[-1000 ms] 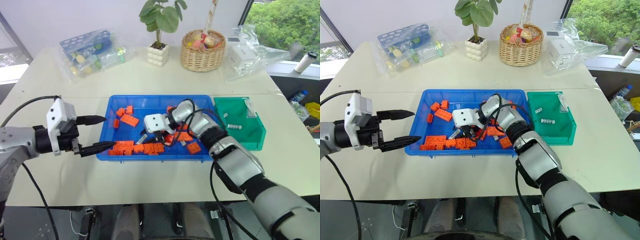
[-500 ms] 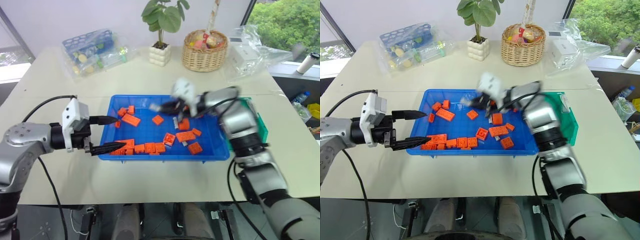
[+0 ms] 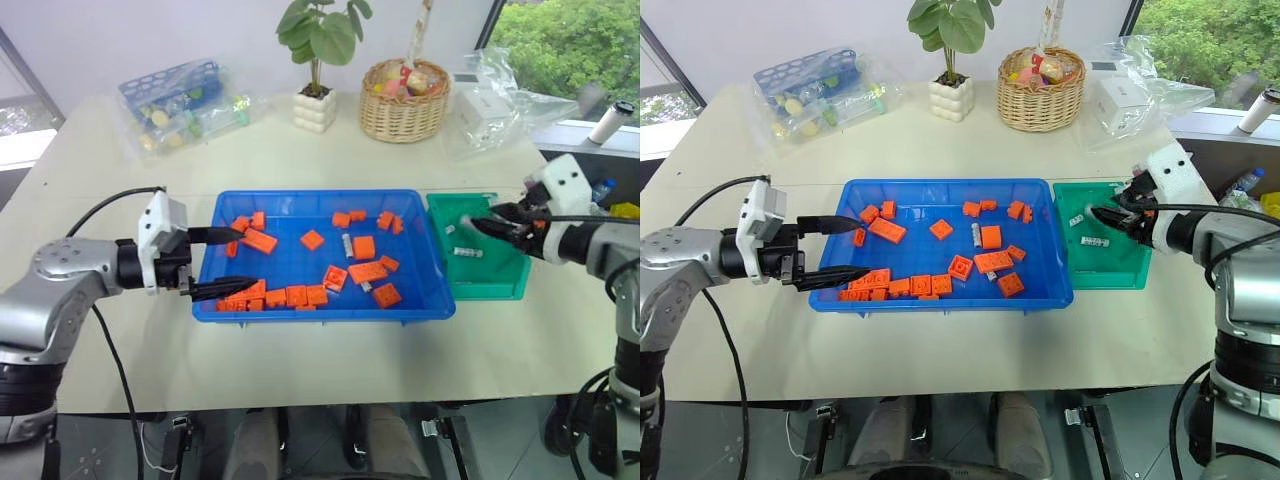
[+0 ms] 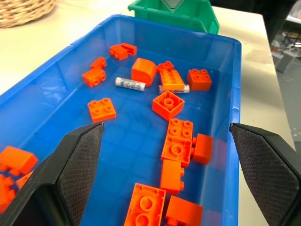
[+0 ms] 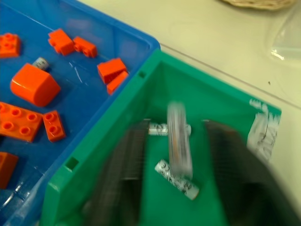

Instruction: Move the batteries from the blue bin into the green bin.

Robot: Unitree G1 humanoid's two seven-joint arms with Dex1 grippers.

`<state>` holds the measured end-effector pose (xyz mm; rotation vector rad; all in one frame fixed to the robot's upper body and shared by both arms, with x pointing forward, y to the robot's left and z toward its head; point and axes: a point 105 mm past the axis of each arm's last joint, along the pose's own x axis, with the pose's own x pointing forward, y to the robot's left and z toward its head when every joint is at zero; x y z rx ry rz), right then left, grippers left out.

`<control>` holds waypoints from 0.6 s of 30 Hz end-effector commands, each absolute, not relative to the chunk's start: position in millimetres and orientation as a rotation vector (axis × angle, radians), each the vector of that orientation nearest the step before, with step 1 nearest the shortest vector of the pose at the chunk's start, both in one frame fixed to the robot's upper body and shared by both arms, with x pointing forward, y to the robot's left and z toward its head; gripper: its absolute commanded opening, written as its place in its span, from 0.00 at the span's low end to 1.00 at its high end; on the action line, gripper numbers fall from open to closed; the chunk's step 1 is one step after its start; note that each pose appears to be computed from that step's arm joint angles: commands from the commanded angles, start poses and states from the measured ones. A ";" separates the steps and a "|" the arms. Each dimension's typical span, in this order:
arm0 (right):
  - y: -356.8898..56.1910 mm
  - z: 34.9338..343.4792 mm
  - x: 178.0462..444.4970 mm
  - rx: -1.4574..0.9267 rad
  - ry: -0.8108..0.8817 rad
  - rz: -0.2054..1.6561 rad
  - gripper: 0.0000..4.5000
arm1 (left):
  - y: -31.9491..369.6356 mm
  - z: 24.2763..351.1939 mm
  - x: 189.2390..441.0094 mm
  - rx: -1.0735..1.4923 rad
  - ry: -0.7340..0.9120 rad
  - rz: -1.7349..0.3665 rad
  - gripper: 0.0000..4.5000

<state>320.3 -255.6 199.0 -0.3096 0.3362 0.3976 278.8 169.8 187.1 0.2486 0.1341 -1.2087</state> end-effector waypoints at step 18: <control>-130.9 171.2 291.1 -0.344 0.454 0.930 0.86 | 169.0 196.7 277.1 0.290 0.098 -1.215 1.00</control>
